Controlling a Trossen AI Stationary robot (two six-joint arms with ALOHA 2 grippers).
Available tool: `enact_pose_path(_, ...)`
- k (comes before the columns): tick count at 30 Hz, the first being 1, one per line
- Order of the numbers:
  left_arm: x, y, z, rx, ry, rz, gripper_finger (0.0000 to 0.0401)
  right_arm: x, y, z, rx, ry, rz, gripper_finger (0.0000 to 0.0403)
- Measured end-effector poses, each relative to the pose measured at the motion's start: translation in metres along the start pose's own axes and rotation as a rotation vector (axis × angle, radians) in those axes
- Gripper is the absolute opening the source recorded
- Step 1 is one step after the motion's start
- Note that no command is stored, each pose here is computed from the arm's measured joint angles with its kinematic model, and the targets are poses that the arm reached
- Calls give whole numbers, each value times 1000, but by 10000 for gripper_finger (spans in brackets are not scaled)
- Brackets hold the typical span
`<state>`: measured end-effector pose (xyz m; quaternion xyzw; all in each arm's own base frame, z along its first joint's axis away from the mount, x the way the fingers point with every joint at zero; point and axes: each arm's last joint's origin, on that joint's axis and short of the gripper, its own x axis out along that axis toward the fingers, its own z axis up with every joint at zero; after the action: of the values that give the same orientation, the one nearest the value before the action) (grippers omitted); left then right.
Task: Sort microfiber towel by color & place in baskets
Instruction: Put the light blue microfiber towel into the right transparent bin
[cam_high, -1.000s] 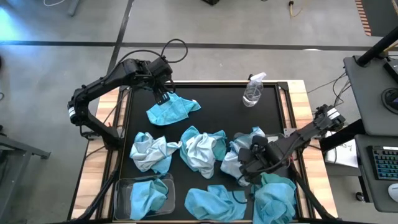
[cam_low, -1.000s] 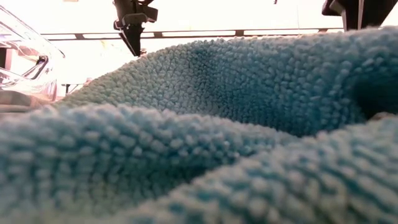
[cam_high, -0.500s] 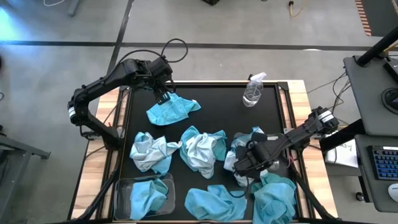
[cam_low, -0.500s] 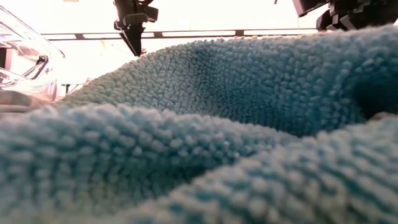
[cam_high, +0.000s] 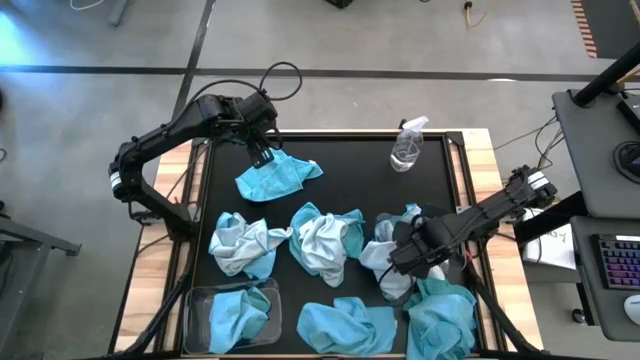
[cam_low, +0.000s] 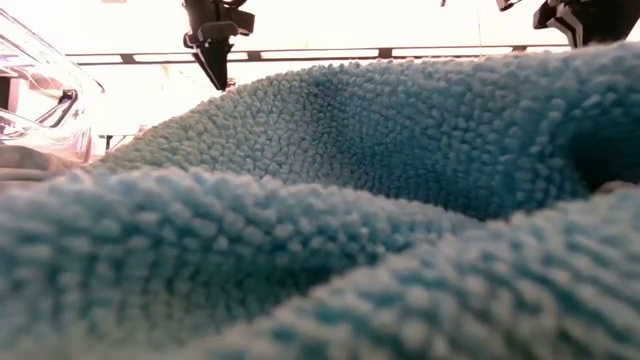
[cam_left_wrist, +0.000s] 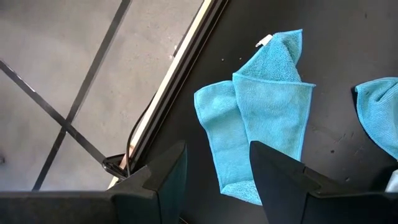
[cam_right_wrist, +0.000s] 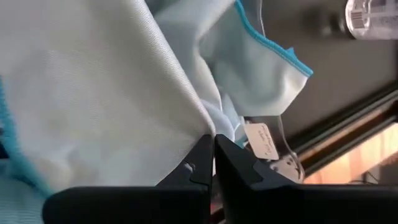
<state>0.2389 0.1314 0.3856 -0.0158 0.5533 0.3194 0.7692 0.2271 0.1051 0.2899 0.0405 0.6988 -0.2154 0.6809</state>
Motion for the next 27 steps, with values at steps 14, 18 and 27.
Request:
enact_pose_path(14,0,0,0,3,-4,1,160,-26,-30,-20,118,-93,114,9)
enact_pose_path(18,0,0,0,3,-4,0,160,-37,-42,-28,165,-130,163,9)
enact_pose_path(27,0,0,1,2,-6,0,160,-73,-62,-35,183,-277,262,8)
